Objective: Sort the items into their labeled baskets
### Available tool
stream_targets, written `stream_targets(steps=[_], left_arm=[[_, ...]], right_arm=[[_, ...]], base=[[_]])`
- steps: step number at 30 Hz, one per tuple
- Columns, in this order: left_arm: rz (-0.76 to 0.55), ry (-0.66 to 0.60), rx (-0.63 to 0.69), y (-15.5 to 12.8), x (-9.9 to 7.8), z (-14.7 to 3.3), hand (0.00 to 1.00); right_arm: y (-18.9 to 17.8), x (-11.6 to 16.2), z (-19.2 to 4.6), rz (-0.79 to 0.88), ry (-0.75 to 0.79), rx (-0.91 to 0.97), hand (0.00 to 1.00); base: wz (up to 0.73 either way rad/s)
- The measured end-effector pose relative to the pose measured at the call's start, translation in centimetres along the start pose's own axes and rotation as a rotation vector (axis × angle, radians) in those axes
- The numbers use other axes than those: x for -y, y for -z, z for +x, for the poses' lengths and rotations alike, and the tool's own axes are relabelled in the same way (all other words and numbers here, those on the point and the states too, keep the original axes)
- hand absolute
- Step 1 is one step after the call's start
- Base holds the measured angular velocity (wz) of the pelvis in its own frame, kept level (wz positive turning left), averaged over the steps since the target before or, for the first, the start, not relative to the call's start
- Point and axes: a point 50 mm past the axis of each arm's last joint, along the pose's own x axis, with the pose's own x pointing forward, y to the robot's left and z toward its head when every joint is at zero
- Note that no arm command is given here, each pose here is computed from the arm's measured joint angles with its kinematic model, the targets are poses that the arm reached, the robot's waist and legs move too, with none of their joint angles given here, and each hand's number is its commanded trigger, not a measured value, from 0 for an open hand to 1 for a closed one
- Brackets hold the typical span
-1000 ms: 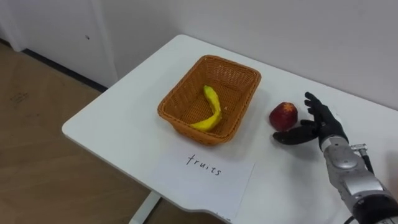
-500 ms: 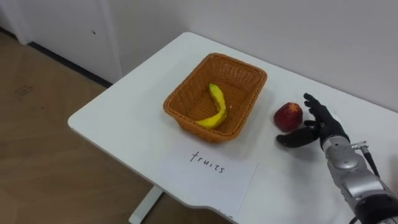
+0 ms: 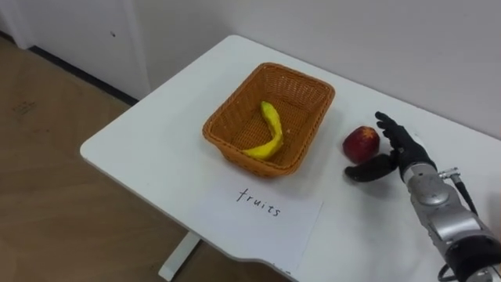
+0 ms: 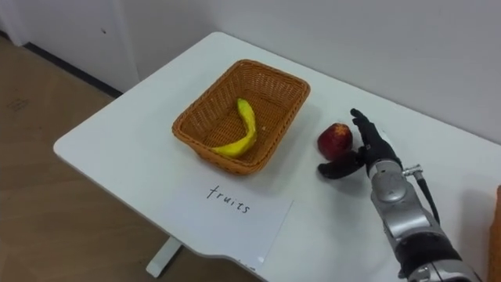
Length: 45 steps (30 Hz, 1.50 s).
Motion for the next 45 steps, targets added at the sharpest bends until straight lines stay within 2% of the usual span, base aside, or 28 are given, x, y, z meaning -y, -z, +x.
stream_targets(steps=[5, 6, 7, 8, 14, 22, 45], left_arm=[[0.001, -0.005, 0.003, -0.2, -0.2, 0.1, 0.00], [0.002, -0.006, 0.006, -0.3, -0.2, 0.1, 0.00], [0.005, -0.005, 0.010, -0.5, -0.2, 0.1, 0.00], [0.006, -0.005, 0.012, -0.6, -0.2, 0.1, 0.00], [0.006, -0.001, 0.018, -1.0, -0.3, 0.3, 0.00], [0.008, -0.011, 0.042, -2.1, -0.7, 0.4, 0.00], [0.017, -0.006, 0.040, -2.2, -0.6, 0.5, 0.00]], right_arm=[[-0.6, 0.0, 0.2, -0.015, -0.003, 0.014, 0.00], [-0.6, 0.0, 0.2, -0.015, -0.003, 0.016, 0.37], [-0.7, 0.0, 0.2, -0.018, -0.003, 0.016, 0.96], [-0.7, 0.0, 0.2, -0.019, -0.003, 0.017, 1.00], [-0.6, 0.1, 0.2, -0.033, -0.027, 0.010, 1.00], [-0.7, -0.1, 0.3, -0.165, -0.033, 0.014, 1.00], [-1.2, 0.0, 0.4, -0.130, -0.043, 0.026, 1.00]], base=[[0.00], [0.00], [-0.04], [-0.07], [-0.04], [0.00], [0.00]])
